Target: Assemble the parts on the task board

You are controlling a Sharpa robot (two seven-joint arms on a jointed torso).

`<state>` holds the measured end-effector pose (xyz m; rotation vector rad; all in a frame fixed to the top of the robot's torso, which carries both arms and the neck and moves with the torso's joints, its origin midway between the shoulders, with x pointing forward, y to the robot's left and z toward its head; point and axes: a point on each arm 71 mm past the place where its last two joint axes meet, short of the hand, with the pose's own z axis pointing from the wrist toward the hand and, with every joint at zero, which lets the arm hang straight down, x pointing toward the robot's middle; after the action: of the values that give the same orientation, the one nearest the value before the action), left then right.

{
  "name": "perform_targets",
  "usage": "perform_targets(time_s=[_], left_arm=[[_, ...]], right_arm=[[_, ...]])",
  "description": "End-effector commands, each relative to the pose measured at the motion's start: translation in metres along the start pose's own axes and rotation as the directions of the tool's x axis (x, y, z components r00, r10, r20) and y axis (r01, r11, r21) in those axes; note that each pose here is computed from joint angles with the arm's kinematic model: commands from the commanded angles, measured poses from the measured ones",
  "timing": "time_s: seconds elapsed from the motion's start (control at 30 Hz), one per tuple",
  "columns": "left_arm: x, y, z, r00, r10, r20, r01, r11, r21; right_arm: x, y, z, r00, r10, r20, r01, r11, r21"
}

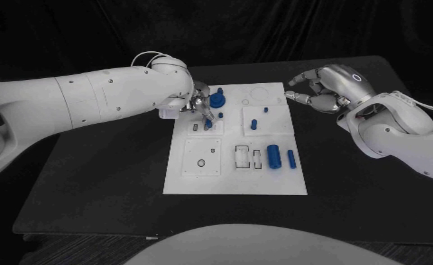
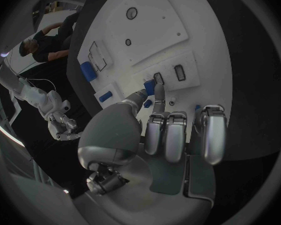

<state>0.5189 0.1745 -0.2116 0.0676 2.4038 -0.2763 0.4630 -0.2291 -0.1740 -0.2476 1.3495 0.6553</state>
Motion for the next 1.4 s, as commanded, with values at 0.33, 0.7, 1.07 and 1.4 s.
perform_targets(time_s=[0.33,0.7,1.07,1.4], left_arm=[[0.0018,0.002,-0.0009,1.0,-0.003,-0.003,0.003,1.0,-0.005],[0.0024,0.006,-0.002,1.0,-0.005,-0.007,0.004,1.0,-0.016],[0.0034,0.0069,-0.0025,1.0,-0.003,-0.011,0.003,1.0,-0.017],[0.0055,0.0064,-0.0025,1.0,-0.004,-0.013,0.004,1.0,-0.016]], right_arm=[[0.0021,-0.0016,-0.0009,1.0,0.0,-0.012,0.0,1.0,0.02],[0.0037,-0.0013,-0.0011,1.0,0.002,-0.018,-0.001,1.0,0.02],[0.005,-0.0016,-0.0014,1.0,0.002,-0.024,-0.002,1.0,0.023],[0.0054,-0.0018,-0.0016,1.0,0.003,-0.028,-0.002,1.0,0.026]])
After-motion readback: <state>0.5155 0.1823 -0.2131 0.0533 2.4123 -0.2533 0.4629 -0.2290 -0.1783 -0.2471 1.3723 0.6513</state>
